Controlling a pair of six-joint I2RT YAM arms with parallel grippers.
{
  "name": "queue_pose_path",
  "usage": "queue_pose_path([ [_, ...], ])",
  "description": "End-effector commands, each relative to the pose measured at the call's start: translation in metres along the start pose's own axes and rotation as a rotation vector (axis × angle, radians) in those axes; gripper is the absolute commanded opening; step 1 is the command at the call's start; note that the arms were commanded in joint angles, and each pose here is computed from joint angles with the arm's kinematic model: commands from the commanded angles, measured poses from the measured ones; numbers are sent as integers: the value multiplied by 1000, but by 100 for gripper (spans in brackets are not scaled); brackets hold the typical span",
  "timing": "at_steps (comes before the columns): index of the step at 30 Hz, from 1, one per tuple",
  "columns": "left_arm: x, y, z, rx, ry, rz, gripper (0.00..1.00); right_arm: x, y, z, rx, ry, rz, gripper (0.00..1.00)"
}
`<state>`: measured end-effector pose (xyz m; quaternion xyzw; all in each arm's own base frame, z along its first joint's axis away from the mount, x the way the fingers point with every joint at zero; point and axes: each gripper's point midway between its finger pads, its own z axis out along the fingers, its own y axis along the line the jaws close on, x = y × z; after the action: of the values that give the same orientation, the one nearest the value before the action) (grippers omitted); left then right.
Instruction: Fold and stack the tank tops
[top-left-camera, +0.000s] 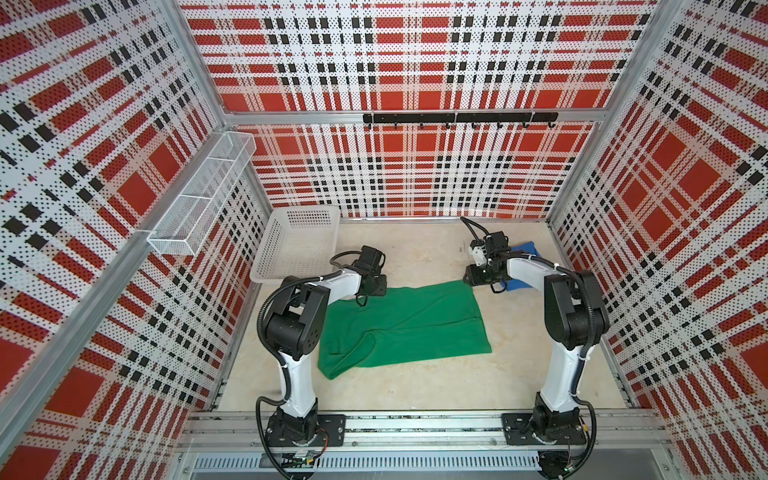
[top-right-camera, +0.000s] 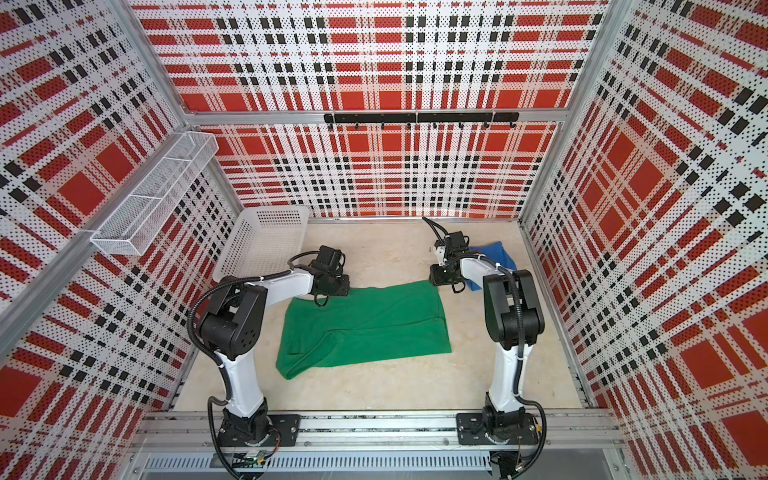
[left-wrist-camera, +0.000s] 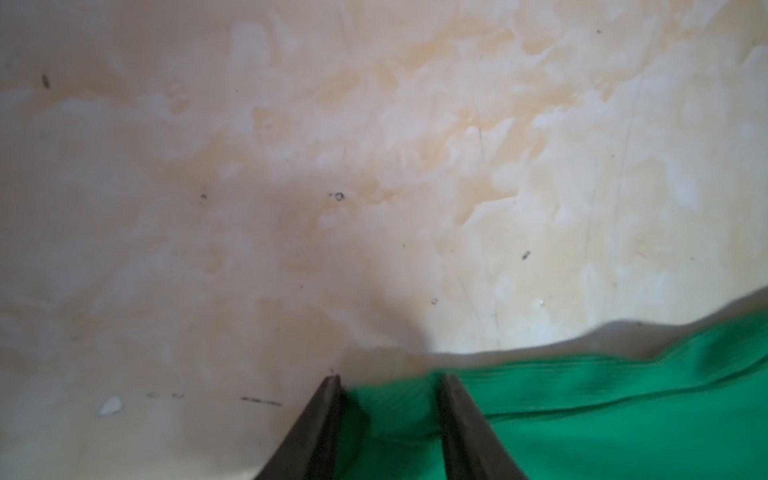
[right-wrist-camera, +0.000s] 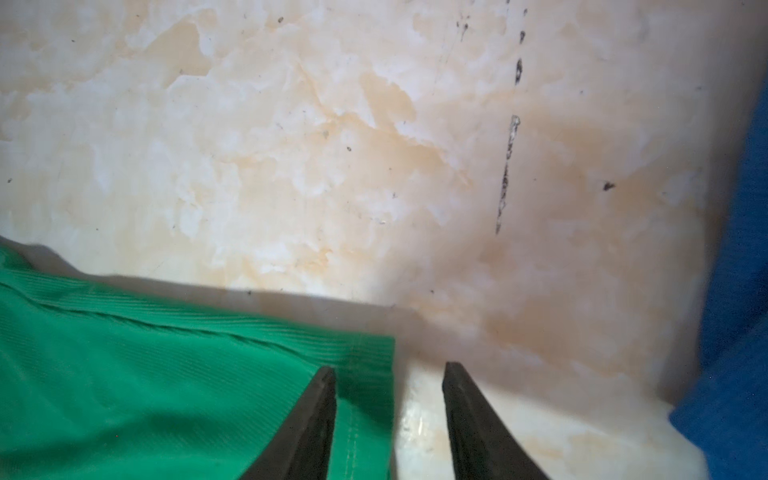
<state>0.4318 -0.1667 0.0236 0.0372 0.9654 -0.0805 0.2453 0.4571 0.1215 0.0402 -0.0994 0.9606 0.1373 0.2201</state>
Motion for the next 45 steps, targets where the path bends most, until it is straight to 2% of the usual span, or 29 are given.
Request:
queue_pose_path([
  [1, -4, 2, 10, 0, 0, -2, 35, -6, -1, 9, -17, 0, -16, 43],
  [7, -5, 4, 12, -5, 2, -5, 18, 2, 1, 17, -43, 29, -6, 34],
  [9, -6, 5, 11, -9, 1, -6, 12, 1, 2, 16, -43, 29, -13, 24],
  [12, -9, 5, 10, -13, -7, -4, 6, -6, 2, 12, -35, 8, -36, 0],
  [18, -20, 5, 1, -20, -36, 0, 0, -28, 5, -8, -23, -82, -107, 0],
  [26, -32, 8, -18, -43, -91, 5, 0, -46, 7, -38, 7, -193, -230, 0],
  [36, -38, 4, -48, -92, -163, 27, 0, -20, 5, -65, 65, -189, -353, 0],
  [45, -13, -3, -83, -138, -217, -3, 0, 9, 7, -87, 101, -208, -367, 0],
])
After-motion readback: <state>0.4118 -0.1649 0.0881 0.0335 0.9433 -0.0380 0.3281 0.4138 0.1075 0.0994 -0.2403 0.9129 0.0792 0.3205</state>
